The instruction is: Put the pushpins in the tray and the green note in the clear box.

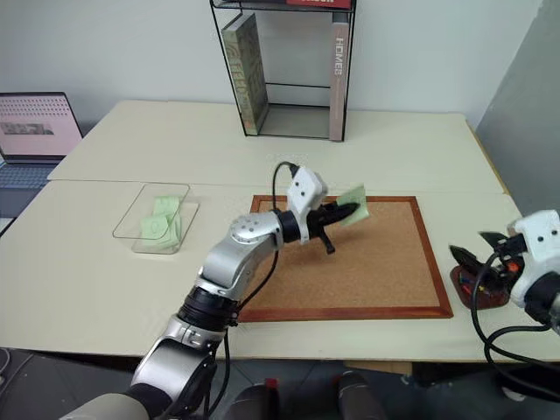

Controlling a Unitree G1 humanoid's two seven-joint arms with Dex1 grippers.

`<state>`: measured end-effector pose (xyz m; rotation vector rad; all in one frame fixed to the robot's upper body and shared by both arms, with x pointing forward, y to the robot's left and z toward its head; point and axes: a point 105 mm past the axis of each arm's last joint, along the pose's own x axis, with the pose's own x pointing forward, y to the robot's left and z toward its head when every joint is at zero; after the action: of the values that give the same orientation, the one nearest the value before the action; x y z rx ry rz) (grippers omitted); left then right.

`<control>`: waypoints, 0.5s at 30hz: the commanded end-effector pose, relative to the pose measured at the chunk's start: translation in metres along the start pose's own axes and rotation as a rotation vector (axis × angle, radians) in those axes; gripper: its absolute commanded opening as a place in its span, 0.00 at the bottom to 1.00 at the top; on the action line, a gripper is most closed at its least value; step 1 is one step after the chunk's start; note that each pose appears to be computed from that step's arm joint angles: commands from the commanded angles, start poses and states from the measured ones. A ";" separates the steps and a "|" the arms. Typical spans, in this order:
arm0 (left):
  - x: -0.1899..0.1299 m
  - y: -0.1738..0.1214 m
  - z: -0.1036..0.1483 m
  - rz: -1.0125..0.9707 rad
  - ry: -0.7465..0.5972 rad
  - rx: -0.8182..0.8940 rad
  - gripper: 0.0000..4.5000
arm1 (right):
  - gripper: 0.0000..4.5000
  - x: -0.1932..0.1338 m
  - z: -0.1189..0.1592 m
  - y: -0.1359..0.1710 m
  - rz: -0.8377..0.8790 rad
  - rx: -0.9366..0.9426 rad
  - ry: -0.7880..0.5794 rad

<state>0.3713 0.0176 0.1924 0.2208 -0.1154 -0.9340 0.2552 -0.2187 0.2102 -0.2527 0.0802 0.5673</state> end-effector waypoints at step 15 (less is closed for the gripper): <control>-0.229 0.168 -0.007 0.970 0.366 0.047 0.00 | 0.76 0.103 0.051 0.088 0.599 -0.069 -0.161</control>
<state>0.3802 0.2715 0.2188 0.3569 0.0806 -0.0210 0.2915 -0.0903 0.2191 -0.2125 0.0271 1.1429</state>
